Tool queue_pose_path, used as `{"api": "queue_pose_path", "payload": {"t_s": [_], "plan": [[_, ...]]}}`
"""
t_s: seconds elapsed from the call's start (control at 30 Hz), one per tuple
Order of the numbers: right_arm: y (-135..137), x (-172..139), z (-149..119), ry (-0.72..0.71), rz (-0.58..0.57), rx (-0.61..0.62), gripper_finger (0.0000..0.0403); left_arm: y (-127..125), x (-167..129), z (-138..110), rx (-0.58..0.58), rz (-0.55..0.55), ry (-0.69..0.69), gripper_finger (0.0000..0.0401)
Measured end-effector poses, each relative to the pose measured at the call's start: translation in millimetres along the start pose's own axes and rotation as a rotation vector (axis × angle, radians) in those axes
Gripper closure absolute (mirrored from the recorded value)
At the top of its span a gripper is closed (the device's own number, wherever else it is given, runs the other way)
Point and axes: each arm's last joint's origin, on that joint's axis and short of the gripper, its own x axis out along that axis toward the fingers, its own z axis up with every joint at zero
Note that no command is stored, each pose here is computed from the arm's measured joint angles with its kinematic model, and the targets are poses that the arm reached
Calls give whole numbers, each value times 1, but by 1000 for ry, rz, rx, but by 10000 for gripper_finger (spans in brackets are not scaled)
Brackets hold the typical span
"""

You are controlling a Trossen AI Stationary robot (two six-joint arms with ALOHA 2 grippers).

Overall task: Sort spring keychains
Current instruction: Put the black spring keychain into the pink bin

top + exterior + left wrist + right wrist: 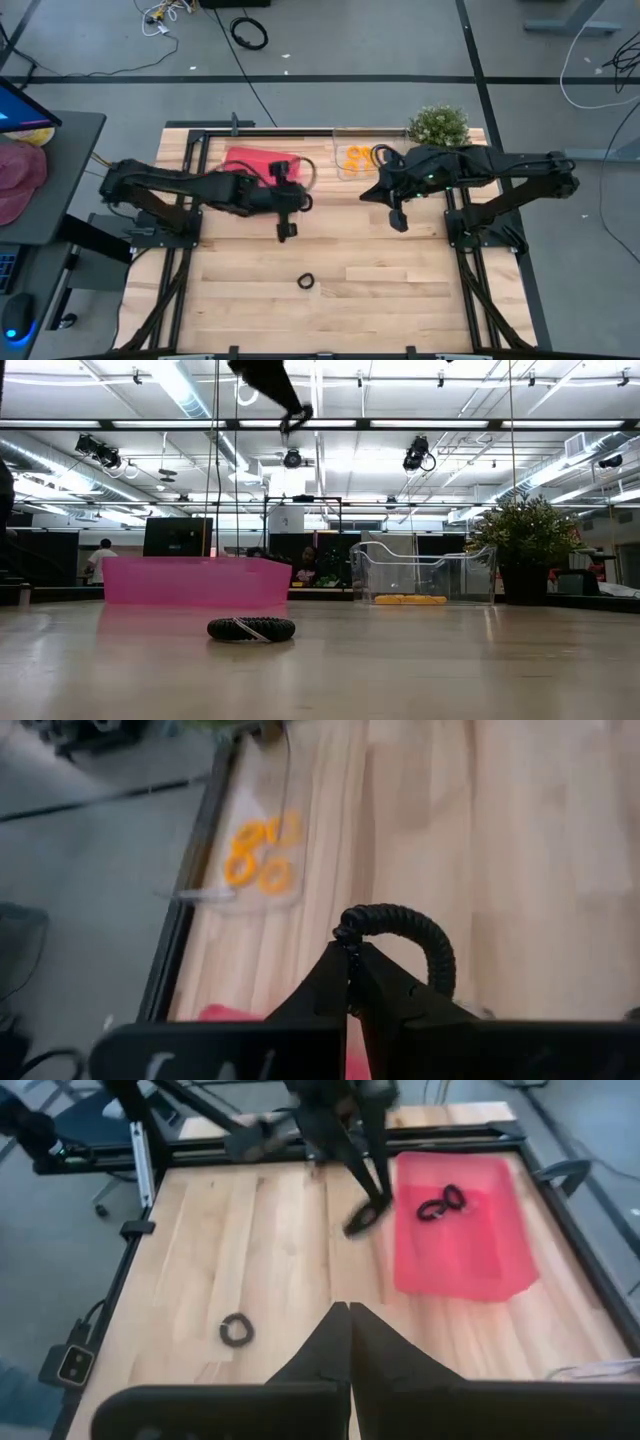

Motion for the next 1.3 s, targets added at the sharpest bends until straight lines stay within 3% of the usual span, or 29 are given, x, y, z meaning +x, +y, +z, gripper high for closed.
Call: {"api": "queue_pose_path", "payload": {"t_s": [0.3, 0.43, 0.57, 0.8, 0.93, 1.07, 1.3], "plan": [[-3, -23, 0, -55, -63, 3, 403, 42, -83, -5, -159, -19, -237, 393], [-3, -23, -1, -55, -64, 2, 403, 54, -106, -9, -220, 28, -314, 395], [-3, -22, 0, -54, -64, 0, 403, 62, -113, -13, -373, 175, -325, 396], [-4, -23, 1, -68, -117, 4, 403, 78, -113, -17, -789, 526, -399, 396], [-5, -23, 1, -76, -120, 8, 403, 88, -111, -21, -945, 688, -445, 396], [-6, -23, 2, -83, -158, 12, 403, 92, -112, -23, -958, 799, -460, 396], [-7, -23, 4, -105, -207, 16, 403, 95, -112, -24, -954, 860, -462, 396]]}}
